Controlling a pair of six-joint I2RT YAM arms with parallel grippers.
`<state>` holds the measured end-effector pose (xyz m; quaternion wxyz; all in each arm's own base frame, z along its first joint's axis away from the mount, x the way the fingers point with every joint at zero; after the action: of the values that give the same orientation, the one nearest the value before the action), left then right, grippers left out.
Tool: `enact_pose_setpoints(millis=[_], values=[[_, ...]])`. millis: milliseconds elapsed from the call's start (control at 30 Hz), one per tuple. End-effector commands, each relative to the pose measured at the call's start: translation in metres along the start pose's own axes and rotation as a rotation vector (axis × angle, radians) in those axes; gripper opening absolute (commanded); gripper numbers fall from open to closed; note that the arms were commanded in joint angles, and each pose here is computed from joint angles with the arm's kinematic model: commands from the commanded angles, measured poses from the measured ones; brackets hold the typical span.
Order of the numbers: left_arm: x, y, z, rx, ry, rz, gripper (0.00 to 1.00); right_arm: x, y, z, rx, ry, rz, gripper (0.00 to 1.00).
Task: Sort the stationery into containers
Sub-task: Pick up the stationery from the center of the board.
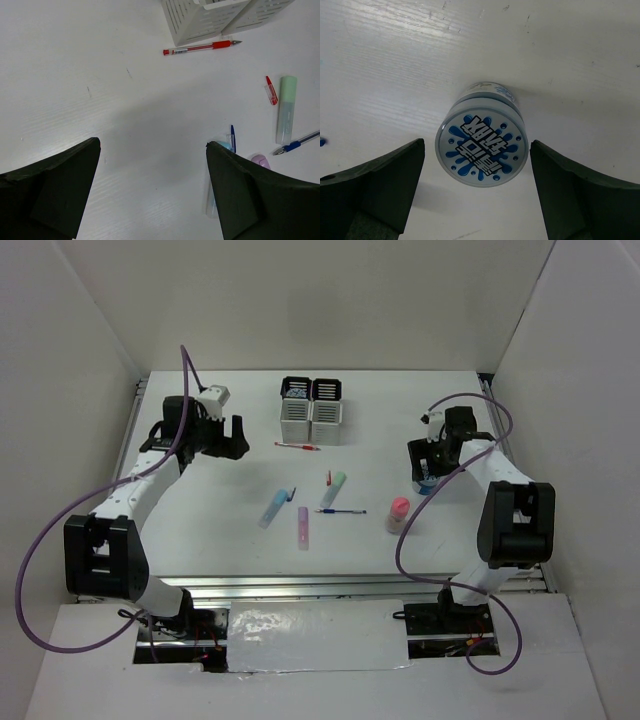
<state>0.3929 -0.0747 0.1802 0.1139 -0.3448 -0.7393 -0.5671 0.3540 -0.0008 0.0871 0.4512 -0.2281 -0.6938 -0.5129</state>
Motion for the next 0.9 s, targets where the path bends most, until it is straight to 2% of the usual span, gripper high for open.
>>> enact_pose_setpoints(millis=[0, 233, 367, 400, 633, 867], values=[[-0.001, 0.008, -0.003, 0.003, -0.027, -0.038, 0.99, -0.002, 0.011, -0.006, 0.024, -0.037, -0.039, 0.9], [-0.002, 0.005, 0.003, 0.012, -0.018, -0.037, 0.99, -0.004, 0.012, -0.007, 0.023, -0.044, -0.045, 0.67], [-0.004, 0.003, 0.006, 0.016, -0.013, -0.032, 0.99, -0.003, 0.014, -0.007, 0.03, -0.038, -0.041, 0.57], [-0.004, 0.002, 0.008, 0.018, -0.011, -0.03, 0.99, -0.002, 0.015, -0.007, 0.03, -0.035, -0.042, 0.52], [-0.005, -0.001, 0.011, 0.032, -0.012, -0.026, 0.99, 0.022, 0.043, -0.002, 0.057, -0.007, -0.108, 0.41], [-0.006, -0.003, 0.014, 0.051, -0.014, -0.027, 0.99, 0.054, 0.09, 0.02, 0.121, 0.027, -0.203, 0.36]])
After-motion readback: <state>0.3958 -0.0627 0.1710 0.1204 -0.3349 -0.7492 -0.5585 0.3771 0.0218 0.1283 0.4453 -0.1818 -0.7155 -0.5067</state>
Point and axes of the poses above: each gripper's point midway between its finger pads, its own x axis back along the fingers, its own z axis along the line the jaws close on, y = z × x, the point moved 2 cm from there along x, back along the fingers, and after that the axes turned 11 degrees about x, right-handed, at the moved point
